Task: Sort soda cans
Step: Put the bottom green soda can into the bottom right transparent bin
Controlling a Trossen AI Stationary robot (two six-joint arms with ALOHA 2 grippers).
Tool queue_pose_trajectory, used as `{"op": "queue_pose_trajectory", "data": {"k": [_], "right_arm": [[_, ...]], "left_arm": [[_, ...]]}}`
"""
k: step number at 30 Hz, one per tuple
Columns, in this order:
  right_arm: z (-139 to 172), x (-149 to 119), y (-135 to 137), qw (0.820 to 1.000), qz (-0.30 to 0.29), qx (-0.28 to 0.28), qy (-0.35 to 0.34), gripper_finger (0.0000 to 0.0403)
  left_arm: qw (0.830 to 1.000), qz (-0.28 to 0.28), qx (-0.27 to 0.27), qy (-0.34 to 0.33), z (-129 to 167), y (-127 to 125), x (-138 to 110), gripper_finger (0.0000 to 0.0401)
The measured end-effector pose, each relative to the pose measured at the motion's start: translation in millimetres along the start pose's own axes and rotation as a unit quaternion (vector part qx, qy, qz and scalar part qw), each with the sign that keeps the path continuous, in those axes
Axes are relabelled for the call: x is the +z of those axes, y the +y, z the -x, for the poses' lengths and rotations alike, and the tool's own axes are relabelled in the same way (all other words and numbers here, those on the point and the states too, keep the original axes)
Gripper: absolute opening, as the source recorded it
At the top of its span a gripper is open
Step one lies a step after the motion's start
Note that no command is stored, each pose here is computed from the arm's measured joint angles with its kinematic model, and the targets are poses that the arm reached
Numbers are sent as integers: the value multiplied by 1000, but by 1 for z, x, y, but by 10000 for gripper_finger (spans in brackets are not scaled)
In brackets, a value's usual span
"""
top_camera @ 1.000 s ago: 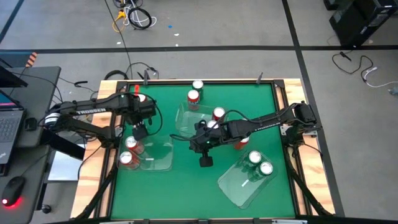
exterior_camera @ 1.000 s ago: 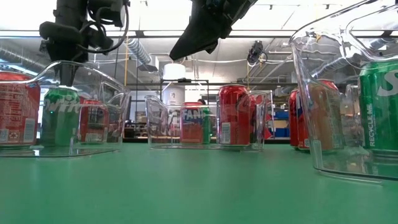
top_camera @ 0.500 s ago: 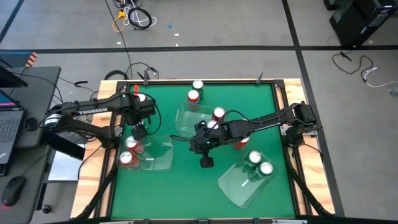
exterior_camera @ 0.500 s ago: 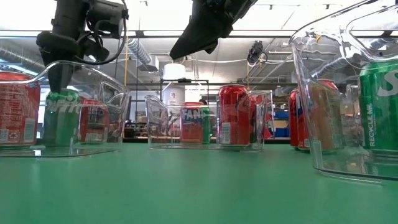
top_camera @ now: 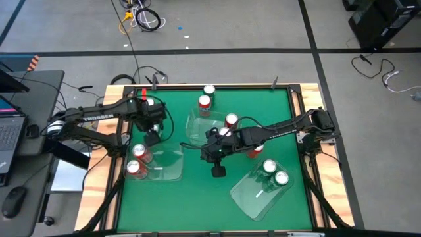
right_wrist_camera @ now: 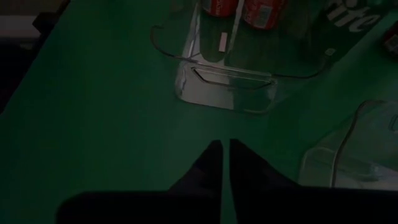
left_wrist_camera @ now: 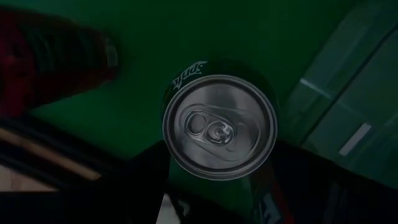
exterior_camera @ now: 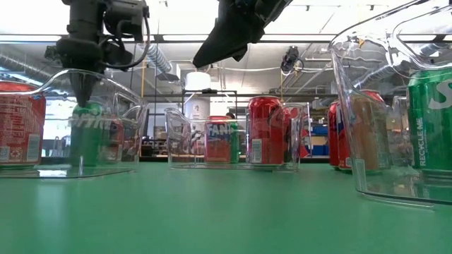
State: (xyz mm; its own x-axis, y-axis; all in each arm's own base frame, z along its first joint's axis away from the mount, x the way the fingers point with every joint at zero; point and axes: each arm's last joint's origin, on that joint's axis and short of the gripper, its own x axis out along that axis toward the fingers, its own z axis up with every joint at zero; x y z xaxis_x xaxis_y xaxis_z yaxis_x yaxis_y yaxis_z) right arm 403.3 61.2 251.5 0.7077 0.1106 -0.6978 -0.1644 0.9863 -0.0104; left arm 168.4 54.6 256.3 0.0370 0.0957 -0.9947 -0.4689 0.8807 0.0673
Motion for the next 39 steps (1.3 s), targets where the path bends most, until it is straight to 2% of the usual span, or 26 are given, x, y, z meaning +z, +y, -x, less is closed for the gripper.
{"op": "queue_pose_trajectory", "data": {"k": [12,19,25,30,35,39], "right_arm": [[0,0,0,1000,0,0,0,46],[0,1,0,1000,1,-4,-3,51],[2,4,-8,999,-1,-42,-16,55],[-10,2,-27,994,-35,-57,-85,83],[-14,1,-50,972,-89,-73,-205,131],[-15,4,-62,959,-102,-83,-252,177]], "left_arm": [[998,-15,-23,-49,-11,-2,10,274],[998,-29,-22,-58,-4,-2,13,225],[996,-40,-21,-78,5,-2,18,182],[995,-50,-17,-79,6,-1,18,136],[996,-51,-16,-78,6,-1,18,97],[996,-53,-3,-76,7,0,17,82]]}}
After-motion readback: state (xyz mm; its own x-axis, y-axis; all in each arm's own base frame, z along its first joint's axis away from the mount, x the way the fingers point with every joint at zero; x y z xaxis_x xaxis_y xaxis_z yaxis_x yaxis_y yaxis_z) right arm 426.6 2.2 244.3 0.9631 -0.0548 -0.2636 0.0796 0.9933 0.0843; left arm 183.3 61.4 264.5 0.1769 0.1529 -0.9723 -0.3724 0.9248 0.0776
